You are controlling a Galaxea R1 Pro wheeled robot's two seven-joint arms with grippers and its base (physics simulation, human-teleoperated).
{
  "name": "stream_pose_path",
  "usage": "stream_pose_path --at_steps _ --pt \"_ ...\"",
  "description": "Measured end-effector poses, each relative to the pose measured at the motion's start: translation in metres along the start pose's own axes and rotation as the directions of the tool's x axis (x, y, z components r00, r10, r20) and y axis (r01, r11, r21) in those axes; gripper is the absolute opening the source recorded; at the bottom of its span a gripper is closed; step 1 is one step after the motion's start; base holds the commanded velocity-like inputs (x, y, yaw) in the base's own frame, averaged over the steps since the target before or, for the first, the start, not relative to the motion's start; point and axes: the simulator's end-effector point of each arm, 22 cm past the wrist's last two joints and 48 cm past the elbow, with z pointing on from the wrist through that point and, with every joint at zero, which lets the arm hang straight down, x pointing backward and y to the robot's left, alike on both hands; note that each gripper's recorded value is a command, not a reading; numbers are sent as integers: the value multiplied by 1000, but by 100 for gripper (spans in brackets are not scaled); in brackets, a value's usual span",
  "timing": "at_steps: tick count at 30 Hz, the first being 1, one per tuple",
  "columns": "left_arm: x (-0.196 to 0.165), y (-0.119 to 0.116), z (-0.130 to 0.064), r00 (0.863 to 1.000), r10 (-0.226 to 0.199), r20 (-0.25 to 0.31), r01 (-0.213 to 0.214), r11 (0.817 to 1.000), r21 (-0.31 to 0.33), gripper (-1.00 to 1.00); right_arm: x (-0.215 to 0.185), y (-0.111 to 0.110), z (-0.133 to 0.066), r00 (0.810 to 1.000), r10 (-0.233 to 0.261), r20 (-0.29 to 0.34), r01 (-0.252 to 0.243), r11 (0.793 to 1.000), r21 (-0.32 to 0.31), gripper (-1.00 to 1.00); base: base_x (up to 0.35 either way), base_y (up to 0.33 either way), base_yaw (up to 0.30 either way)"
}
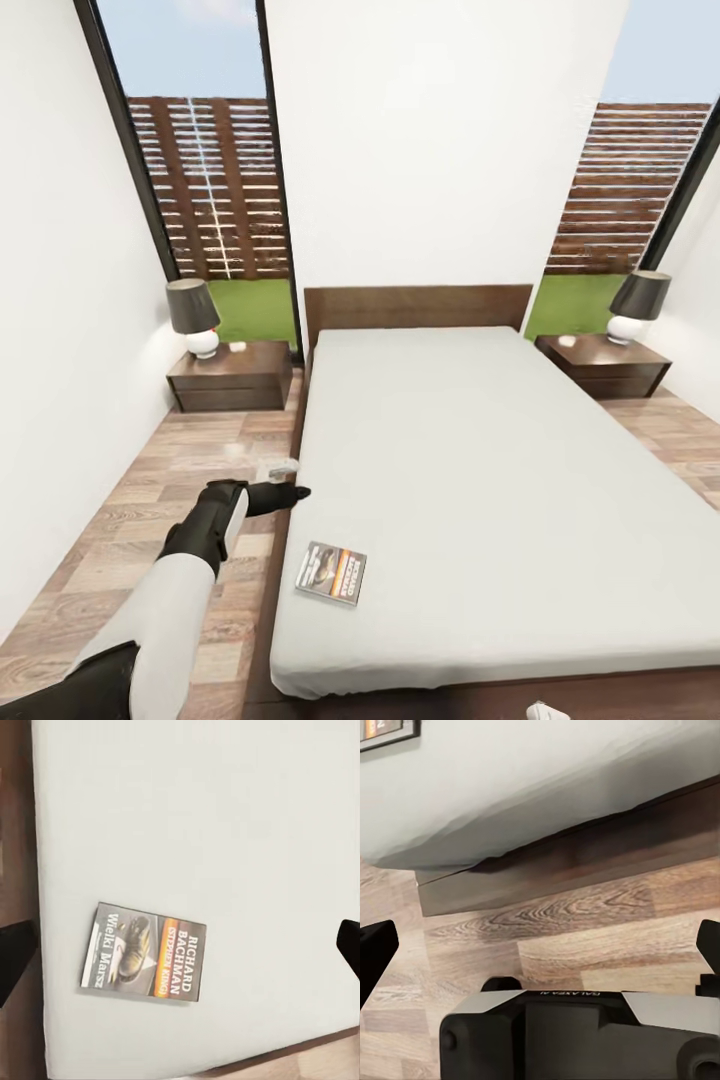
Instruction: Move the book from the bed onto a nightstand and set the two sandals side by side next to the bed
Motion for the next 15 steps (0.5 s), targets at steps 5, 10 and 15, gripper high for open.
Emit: stream_pose_path --at_steps 5,10,15 --pt "5 0 5 1000 -11 -7 11 1000 5 100 3 -2 1 1000 4 -7 -4 1000 3 100 61 0 0" --pt "9 0 9 1000 -10 -16 10 1000 7 100 6 -4 1 1000 8 -13 -8 1000 7 100 9 0 0" --pt "16 -3 14 1000 -8 -30 8 1000 11 100 8 -6 1 1000 13 -17 -13 1000 10 100 1 0 0"
